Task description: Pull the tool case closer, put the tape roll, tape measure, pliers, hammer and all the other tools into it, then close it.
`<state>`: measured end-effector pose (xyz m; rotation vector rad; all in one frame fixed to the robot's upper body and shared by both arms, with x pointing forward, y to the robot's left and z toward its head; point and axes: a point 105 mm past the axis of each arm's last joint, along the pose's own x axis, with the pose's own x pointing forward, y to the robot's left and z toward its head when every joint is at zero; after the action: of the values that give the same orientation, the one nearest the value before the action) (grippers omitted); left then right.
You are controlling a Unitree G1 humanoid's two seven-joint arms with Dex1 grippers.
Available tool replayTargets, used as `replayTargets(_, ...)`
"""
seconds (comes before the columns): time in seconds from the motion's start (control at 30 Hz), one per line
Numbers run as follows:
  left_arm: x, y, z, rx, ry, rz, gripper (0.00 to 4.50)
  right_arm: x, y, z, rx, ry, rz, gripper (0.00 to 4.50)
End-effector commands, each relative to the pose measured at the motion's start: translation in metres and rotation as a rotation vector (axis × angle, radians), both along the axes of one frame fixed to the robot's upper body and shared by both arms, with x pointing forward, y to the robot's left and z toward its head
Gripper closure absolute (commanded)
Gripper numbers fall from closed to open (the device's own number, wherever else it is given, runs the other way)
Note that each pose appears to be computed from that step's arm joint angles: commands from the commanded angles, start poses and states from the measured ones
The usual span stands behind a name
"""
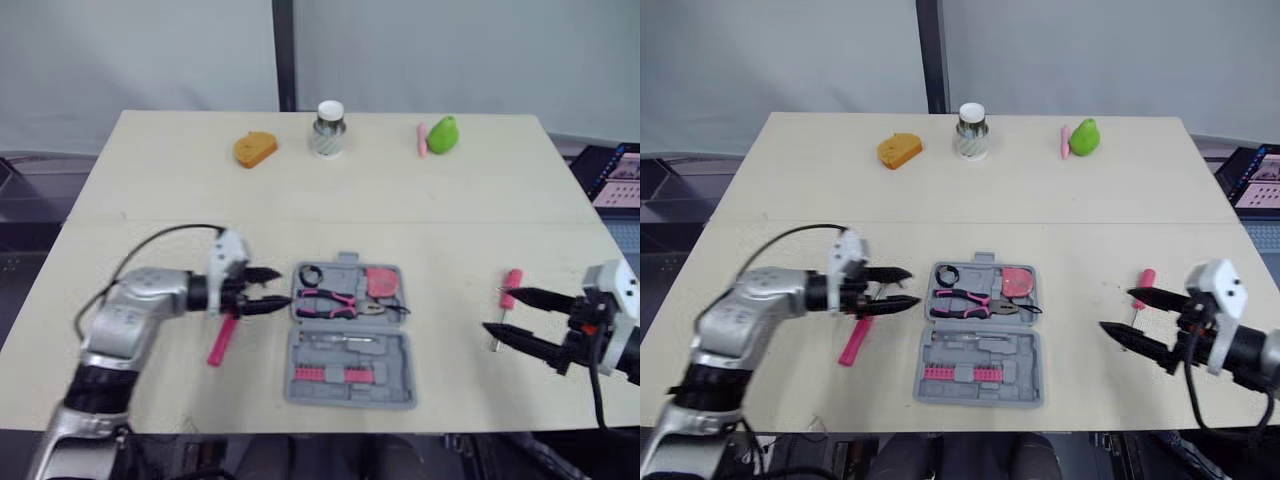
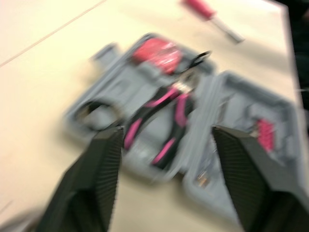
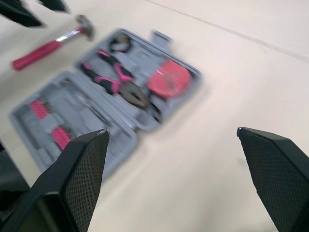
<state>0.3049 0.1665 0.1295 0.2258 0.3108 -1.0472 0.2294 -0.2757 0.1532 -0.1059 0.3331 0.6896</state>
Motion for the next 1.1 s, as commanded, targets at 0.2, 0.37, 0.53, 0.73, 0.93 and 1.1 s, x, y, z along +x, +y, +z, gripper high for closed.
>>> replayTargets(0.2,-0.030,0.160,-0.009,0.112,-0.088,0.542,0.06,0.013,-0.082,-0.047,-0.003,-0.020,-0.321,0.00)
replayTargets(0.37,-0.050,0.194,-0.020,0.076,-0.122,0.732,0.06,0.018,-0.092,-0.060,-0.013,-0.049,-0.399,0.00)
replayTargets(0.53,-0.067,0.214,-0.030,0.089,-0.107,0.819,0.06,0.021,-0.099,-0.063,-0.019,-0.066,-0.447,0.00)
replayTargets(0.73,-0.055,0.207,-0.029,0.094,-0.117,0.783,0.06,0.022,-0.099,-0.059,-0.020,-0.079,-0.443,0.00)
replayTargets(0.93,-0.038,0.162,-0.020,0.003,-0.137,0.686,0.06,0.027,-0.040,-0.033,0.019,-0.108,-0.191,0.00)
replayTargets(1.1,-0.033,0.102,-0.020,-0.148,-0.146,0.729,0.06,0.034,0.055,0.004,0.025,-0.133,0.161,0.00)
